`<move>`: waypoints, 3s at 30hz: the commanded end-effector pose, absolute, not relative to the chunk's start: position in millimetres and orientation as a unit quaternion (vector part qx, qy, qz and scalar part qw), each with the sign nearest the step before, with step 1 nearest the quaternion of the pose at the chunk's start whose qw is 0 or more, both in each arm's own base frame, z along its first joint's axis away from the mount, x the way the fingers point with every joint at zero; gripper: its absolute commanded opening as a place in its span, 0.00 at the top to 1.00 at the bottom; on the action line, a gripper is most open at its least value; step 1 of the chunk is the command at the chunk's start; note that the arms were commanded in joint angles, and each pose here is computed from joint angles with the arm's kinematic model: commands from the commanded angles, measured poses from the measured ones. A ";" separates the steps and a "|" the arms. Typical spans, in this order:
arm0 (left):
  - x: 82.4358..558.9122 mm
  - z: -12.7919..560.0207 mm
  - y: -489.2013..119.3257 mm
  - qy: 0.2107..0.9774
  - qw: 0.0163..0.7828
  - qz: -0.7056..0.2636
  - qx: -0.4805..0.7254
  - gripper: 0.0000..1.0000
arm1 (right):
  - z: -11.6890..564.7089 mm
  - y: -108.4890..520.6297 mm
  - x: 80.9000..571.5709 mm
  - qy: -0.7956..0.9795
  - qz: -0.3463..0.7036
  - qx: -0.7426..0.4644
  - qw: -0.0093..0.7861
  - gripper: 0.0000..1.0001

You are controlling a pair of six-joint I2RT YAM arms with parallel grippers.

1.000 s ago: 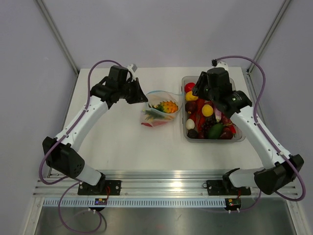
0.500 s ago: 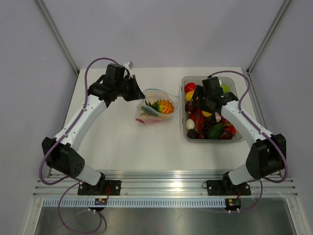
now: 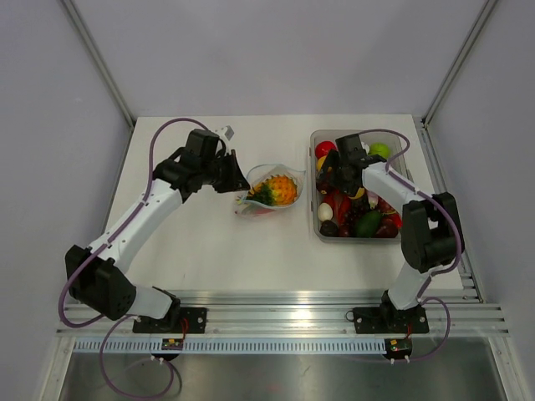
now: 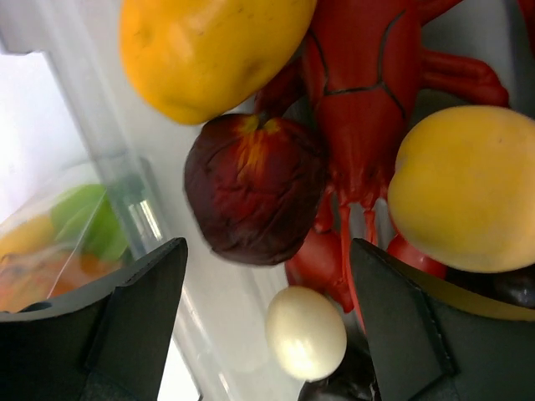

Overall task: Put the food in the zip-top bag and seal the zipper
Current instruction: Pick up the fake fruit from the bin, then place the fake fruit in the zipper food storage bag.

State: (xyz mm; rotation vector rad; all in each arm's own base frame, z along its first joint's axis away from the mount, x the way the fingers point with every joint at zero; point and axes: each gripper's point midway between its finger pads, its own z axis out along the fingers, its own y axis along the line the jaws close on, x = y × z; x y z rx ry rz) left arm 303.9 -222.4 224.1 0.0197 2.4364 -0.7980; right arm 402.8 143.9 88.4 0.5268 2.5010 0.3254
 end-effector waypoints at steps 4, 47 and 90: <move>320.0 244.8 -235.8 0.894 0.315 -0.319 0.017 1.00 | 101.4 148.6 434.4 0.917 0.135 0.208 0.313 0.17; 325.7 250.0 -254.2 0.894 0.307 -0.325 0.034 1.00 | 272.6 130.8 341.2 0.855 0.210 0.128 0.457 0.86; 333.5 273.4 -261.5 0.886 0.318 -0.333 0.050 1.00 | 283.7 166.6 369.8 0.873 0.159 0.077 0.455 0.46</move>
